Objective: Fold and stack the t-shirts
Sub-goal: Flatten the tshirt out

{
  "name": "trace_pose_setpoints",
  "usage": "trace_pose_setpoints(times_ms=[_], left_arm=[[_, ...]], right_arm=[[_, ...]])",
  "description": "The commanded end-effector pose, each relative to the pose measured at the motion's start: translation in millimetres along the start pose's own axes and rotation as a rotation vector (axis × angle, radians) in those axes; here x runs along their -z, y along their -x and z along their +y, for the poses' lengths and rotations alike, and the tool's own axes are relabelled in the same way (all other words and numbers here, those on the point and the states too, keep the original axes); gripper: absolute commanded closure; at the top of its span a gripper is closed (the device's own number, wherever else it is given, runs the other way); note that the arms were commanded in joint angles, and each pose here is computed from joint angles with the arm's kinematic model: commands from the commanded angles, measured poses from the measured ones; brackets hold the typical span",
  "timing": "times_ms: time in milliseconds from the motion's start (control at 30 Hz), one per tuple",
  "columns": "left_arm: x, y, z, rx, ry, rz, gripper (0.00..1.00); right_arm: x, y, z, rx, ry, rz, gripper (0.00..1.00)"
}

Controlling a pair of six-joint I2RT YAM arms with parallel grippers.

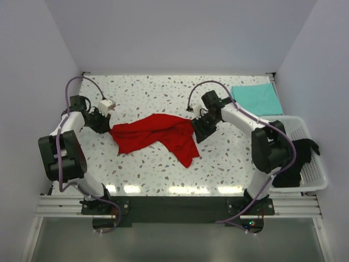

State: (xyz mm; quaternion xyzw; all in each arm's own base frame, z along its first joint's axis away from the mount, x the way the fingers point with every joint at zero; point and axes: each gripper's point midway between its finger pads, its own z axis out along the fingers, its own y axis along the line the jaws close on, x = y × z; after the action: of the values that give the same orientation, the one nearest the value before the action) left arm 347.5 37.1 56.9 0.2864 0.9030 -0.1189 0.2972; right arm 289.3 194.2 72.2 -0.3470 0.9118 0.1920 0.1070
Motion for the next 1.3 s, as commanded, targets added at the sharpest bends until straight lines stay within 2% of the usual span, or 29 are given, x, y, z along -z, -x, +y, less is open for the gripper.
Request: trace_pose_setpoints(times_ms=[0, 33, 133, 267, 300, 367, 567, 667, 933, 1067, 1133, 1267], left_arm=[[18.7, 28.5, -7.6, -0.011, -0.063, -0.094, 0.7], [24.0, 32.0, -11.9, -0.081, -0.076, -0.112, 0.63], [44.4, 39.2, -31.4, -0.206, -0.077, -0.168, 0.55], [50.1, 25.9, -60.7, -0.319, -0.087, -0.146, 0.51], [47.8, 21.8, -65.3, -0.343, -0.09, -0.133, 0.49], [40.0, 6.6, -77.1, -0.352, -0.106, -0.095, 0.48], [28.6, 7.0, -96.9, -0.355, -0.114, -0.106, 0.43], [23.5, 5.2, -99.9, -0.317, -0.132, -0.103, 0.41], [9.7, -3.8, -98.6, -0.284, -0.133, -0.069, 0.4], [2.2, -13.5, -88.4, -0.268, -0.098, -0.019, 0.43], [-0.1, -18.8, -83.5, -0.263, -0.08, 0.009, 0.47], [-13.4, -32.0, -74.8, -0.222, -0.08, 0.077, 0.59]], right_arm=[[-4.9, 19.0, 2.6, -0.038, 0.038, -0.037, 0.56], [-5.2, 17.8, 7.6, -0.036, 0.059, -0.037, 0.55], [-8.0, 11.7, 22.7, -0.004, 0.079, -0.034, 0.55], [-18.4, 7.9, 51.8, 0.069, 0.102, -0.025, 0.52], [-21.7, 8.6, 55.3, 0.09, 0.096, -0.024, 0.49], [-33.4, 4.0, 63.9, 0.138, 0.077, 0.011, 0.48], [-60.7, 6.0, 80.0, 0.219, 0.041, 0.058, 0.48], [-73.1, 6.9, 80.1, 0.258, -0.008, 0.075, 0.41], [-100.2, -16.2, 67.4, 0.333, -0.14, 0.177, 0.41], [-96.2, -32.3, 57.0, 0.348, -0.184, 0.228, 0.49], [-83.0, -34.8, 58.1, 0.366, -0.189, 0.226, 0.5], [-61.5, -49.3, 69.8, 0.407, -0.124, 0.242, 0.42]])
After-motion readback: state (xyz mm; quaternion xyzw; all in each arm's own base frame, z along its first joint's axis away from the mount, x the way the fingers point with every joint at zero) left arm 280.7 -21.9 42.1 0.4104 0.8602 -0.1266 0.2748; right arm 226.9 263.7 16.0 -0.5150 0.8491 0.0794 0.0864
